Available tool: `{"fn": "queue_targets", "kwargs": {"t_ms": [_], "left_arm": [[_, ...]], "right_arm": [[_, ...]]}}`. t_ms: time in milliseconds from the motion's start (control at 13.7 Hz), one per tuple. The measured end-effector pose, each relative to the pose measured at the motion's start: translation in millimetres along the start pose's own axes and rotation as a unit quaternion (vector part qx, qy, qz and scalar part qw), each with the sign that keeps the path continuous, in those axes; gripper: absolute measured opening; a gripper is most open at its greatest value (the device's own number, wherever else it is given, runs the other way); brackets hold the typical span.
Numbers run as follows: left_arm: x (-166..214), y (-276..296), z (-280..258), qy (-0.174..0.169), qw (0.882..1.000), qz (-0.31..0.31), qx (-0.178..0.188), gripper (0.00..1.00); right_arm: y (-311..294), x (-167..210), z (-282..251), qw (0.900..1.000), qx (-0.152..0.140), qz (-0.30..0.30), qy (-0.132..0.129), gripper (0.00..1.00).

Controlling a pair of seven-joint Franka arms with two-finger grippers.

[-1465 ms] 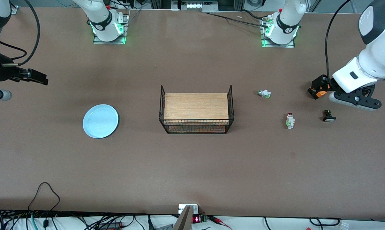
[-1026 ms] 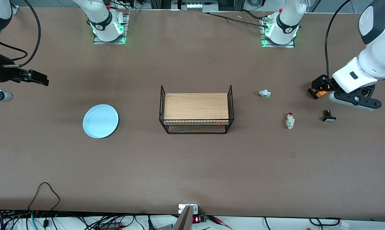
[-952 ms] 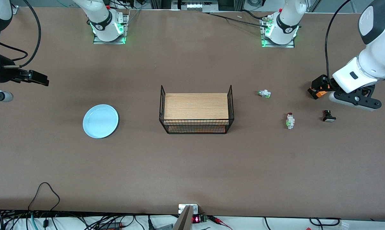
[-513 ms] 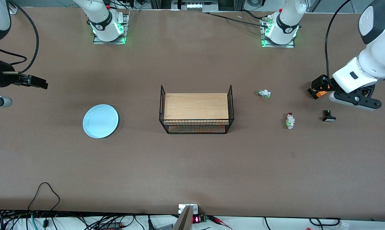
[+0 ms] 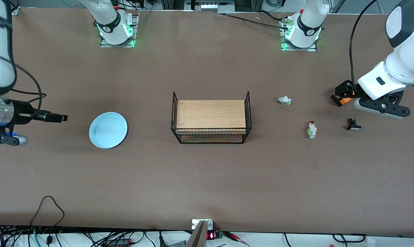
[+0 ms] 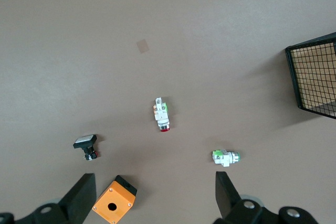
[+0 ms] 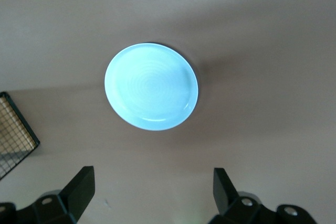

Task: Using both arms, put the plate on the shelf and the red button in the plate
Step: 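Move the right gripper toward the light-blue plate, then lower the right gripper to the plate rim and close on it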

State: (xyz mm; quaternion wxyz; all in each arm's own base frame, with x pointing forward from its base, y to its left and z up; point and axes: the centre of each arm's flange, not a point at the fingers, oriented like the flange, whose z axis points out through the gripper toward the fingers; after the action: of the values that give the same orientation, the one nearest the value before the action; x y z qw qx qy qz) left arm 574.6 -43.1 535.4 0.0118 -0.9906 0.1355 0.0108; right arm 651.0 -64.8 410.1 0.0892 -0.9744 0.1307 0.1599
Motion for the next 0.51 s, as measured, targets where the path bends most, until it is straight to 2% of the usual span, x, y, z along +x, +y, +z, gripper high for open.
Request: {"fn": "queue_targets", "kwargs": {"t_ms": [147, 366, 513], "left_arm": [[0, 0, 0, 0.000, 1.000, 0.000, 0.000, 1.00], [0, 0, 0, 0.000, 1.000, 0.000, 0.000, 1.00], [0, 0, 0, 0.000, 1.000, 0.000, 0.000, 1.00]], "right_arm": [[17, 25, 40, 1.000, 0.008, 0.016, -0.023, 1.00], [31, 57, 95, 0.999, 0.015, 0.032, -0.031, 1.00], [38, 74, 126, 0.998, 0.038, 0.046, -0.033, 1.00]]}}
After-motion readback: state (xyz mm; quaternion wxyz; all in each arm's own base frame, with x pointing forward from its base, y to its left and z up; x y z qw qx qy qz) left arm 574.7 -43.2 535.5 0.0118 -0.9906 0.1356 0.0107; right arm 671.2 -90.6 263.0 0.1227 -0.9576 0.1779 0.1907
